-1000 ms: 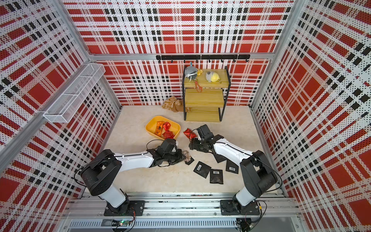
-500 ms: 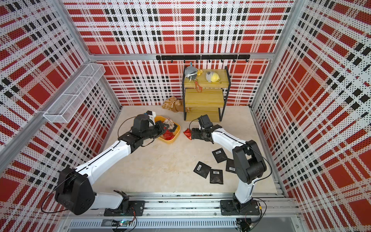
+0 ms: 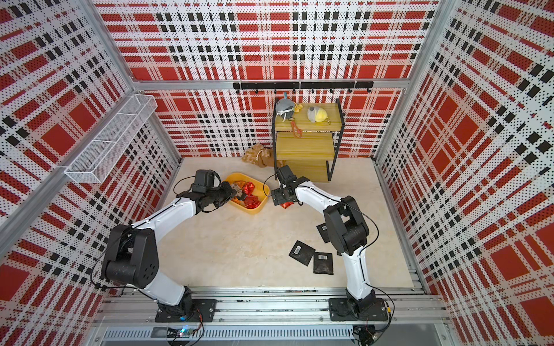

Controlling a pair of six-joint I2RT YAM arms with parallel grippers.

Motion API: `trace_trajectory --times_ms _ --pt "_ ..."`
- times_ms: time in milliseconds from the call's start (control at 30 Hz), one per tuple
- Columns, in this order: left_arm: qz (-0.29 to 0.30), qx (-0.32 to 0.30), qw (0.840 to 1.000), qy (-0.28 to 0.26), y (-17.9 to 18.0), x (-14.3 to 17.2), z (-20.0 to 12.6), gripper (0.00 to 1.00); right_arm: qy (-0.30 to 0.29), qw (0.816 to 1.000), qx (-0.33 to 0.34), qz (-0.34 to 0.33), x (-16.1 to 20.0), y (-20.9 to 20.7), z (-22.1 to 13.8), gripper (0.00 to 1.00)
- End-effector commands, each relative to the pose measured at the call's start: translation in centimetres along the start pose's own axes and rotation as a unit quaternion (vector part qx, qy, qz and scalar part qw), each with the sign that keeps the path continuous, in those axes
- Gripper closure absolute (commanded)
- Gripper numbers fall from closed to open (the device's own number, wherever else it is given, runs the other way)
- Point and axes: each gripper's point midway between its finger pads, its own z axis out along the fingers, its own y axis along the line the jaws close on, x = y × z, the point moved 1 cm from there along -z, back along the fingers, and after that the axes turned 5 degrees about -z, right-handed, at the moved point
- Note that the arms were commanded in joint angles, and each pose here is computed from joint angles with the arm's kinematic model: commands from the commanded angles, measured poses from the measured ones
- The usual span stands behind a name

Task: Put the tea bags into the storage box
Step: Place the tea bag in the storage box, then pick up the tea bag from the center of the board.

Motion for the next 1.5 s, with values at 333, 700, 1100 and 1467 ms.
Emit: trace_trajectory --times_ms 333,700,1100,1467 --pt "0.028 0.021 0.999 -0.009 -1.6 -2.3 0.6 0.44 0.033 0.998 0.017 -0.041 0.7 -0.3 2.5 0.12" --pt "0.064 -0.017 0.995 -0.078 -1.6 -8.0 -2.0 0.12 0.051 0.998 0.002 -0.039 0.7 -0.4 4.7 0.11" --pt "0.056 -0.042 0.996 -0.061 2.4 -12.3 2.0 0.1 0.075 0.997 0.001 -0.028 1.8 -1.2 5.5 0.33" --pt "0.056 -0.025 0.997 -0.037 3.3 -14.0 5.6 0.11 0.038 0.999 -0.001 0.004 0.6 -1.3 2.5 0.42"
